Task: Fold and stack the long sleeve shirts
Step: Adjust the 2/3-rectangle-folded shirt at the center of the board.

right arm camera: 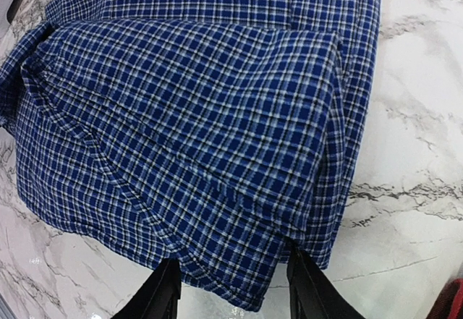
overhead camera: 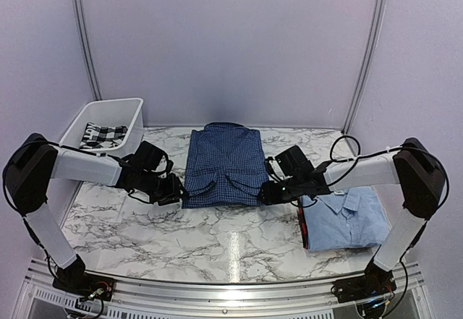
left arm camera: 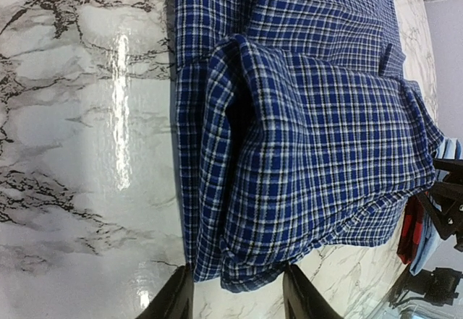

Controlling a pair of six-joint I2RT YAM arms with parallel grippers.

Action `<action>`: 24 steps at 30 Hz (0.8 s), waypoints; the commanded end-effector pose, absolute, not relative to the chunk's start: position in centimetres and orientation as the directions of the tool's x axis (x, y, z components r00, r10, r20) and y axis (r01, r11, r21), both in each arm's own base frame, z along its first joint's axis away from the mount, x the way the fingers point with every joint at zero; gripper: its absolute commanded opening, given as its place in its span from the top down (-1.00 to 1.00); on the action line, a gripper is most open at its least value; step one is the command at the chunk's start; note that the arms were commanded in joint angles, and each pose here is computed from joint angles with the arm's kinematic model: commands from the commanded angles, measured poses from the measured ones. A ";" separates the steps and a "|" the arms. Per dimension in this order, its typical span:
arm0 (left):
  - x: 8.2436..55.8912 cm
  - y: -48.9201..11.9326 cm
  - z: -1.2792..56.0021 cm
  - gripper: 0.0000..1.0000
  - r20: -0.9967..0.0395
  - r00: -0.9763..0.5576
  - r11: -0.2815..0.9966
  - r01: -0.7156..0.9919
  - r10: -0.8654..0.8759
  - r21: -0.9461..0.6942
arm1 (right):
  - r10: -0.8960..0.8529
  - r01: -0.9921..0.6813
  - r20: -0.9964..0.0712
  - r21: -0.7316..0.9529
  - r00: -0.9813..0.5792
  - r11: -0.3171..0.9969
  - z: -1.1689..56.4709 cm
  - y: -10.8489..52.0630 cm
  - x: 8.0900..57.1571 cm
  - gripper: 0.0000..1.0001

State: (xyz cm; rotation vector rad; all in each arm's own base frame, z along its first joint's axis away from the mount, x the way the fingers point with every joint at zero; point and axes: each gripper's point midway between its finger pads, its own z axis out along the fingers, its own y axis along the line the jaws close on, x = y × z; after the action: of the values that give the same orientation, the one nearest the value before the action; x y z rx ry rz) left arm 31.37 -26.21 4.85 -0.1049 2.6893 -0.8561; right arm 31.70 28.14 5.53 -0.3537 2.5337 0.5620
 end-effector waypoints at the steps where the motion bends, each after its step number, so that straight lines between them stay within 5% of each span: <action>1: 32.4 -27.2 5.7 0.21 -0.289 -0.943 0.797 0.047 -0.162 -0.602 | -0.111 -0.333 -0.569 0.302 -0.815 0.893 6.3 28.0 33.1 0.07; 12: 33.0 -27.8 5.9 0.66 -0.288 -0.945 0.789 0.057 -0.155 -0.612 | -0.082 -0.324 -0.588 0.320 -0.805 0.890 5.7 28.2 34.6 0.14; 15: 33.4 -28.1 6.5 0.79 -0.299 -0.941 0.782 0.068 -0.155 -0.619 | -0.075 -0.327 -0.601 0.321 -0.796 0.889 6.3 28.6 35.5 0.33; 19: 34.5 -28.9 7.8 0.95 -0.325 -0.933 0.771 0.090 -0.156 -0.630 | -0.075 -0.326 -0.609 0.313 -0.789 0.892 7.1 28.9 36.4 0.83; 24: 36.4 -29.8 9.5 1.00 -0.353 -0.921 0.762 0.108 -0.166 -0.639 | -0.066 -0.315 -0.623 0.299 -0.780 0.901 8.3 28.8 38.1 1.00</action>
State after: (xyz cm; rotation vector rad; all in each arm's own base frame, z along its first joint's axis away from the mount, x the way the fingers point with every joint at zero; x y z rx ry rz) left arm 34.61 -29.05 8.47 -0.0555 2.5978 -0.9553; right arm 35.80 28.78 6.52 -0.2959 2.4694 0.5391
